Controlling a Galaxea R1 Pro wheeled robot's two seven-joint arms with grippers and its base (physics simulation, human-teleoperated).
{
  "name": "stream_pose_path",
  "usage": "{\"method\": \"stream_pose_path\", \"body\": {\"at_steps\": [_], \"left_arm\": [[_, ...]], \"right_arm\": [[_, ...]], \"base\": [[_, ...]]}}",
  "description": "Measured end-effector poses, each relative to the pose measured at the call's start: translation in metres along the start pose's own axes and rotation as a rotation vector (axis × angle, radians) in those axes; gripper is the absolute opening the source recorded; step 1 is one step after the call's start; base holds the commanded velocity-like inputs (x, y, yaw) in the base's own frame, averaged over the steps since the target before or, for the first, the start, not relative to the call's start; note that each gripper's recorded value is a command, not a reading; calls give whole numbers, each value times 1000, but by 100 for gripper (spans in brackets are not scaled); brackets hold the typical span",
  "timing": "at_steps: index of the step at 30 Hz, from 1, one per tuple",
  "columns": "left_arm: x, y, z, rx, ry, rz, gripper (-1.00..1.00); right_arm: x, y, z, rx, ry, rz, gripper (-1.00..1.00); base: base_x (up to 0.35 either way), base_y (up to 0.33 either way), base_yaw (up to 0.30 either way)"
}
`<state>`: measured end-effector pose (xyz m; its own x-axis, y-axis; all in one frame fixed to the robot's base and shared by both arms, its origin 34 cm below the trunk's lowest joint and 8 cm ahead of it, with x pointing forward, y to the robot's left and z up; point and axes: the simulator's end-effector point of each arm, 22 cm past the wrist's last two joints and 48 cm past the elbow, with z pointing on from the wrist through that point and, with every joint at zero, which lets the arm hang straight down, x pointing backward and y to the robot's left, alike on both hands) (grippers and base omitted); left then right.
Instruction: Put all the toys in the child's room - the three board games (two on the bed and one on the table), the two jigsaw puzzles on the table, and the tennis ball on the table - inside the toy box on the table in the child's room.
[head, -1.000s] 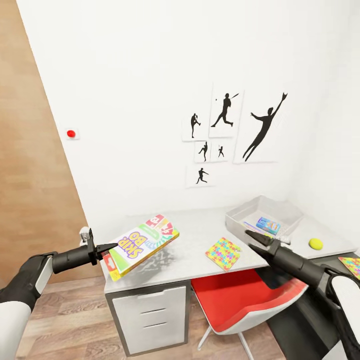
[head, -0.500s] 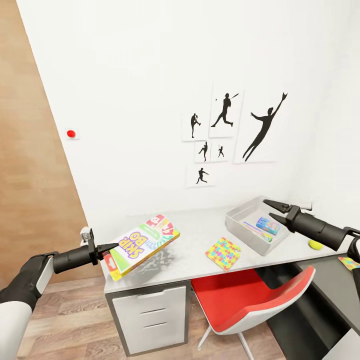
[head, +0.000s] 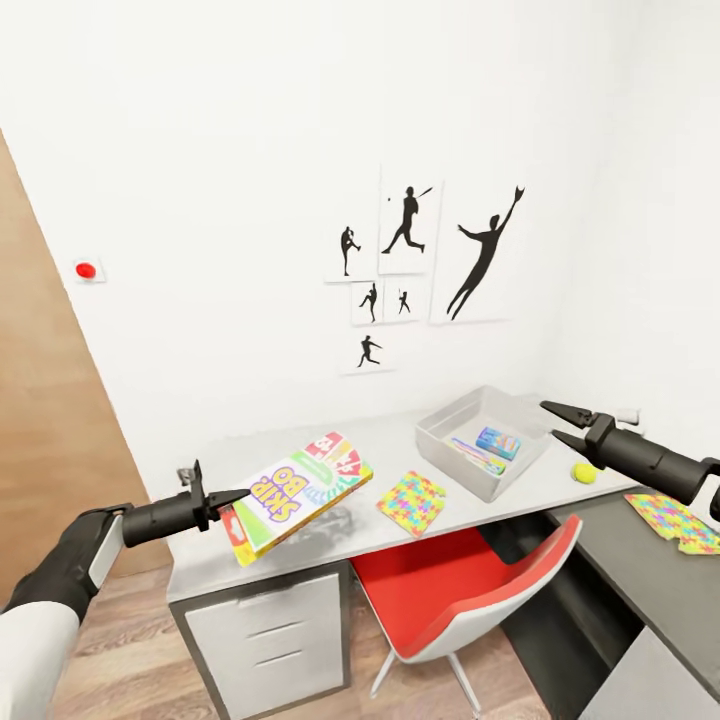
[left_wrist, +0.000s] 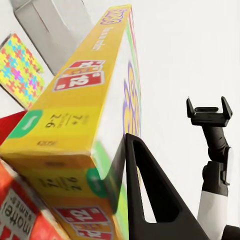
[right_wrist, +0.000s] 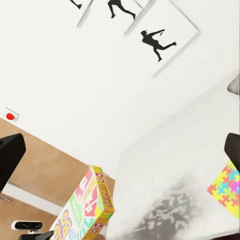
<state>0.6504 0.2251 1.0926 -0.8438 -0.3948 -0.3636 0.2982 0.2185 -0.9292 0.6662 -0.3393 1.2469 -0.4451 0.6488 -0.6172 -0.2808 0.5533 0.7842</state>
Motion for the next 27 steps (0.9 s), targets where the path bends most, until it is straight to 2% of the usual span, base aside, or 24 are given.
{"method": "stream_pose_path", "body": {"at_steps": [6, 12, 21, 27], "left_arm": [[0, -1, 4, 8, -6, 40, -100], [2, -1, 8, 15, -6, 47, -100], [2, -1, 8, 15, -6, 49, -100], [1, -4, 7, 18, -8, 55, -100]], "right_arm": [[0, -2, 0, 5, 1, 1, 100], [1, -3, 1, 7, 2, -1, 100], [2, -2, 1, 7, 4, -4, 100], [0, 1, 0, 4, 1, -6, 100]], "base": [[194, -16, -254], [290, -92, -61], [196, -273, -5], [145, -295, -144]]}}
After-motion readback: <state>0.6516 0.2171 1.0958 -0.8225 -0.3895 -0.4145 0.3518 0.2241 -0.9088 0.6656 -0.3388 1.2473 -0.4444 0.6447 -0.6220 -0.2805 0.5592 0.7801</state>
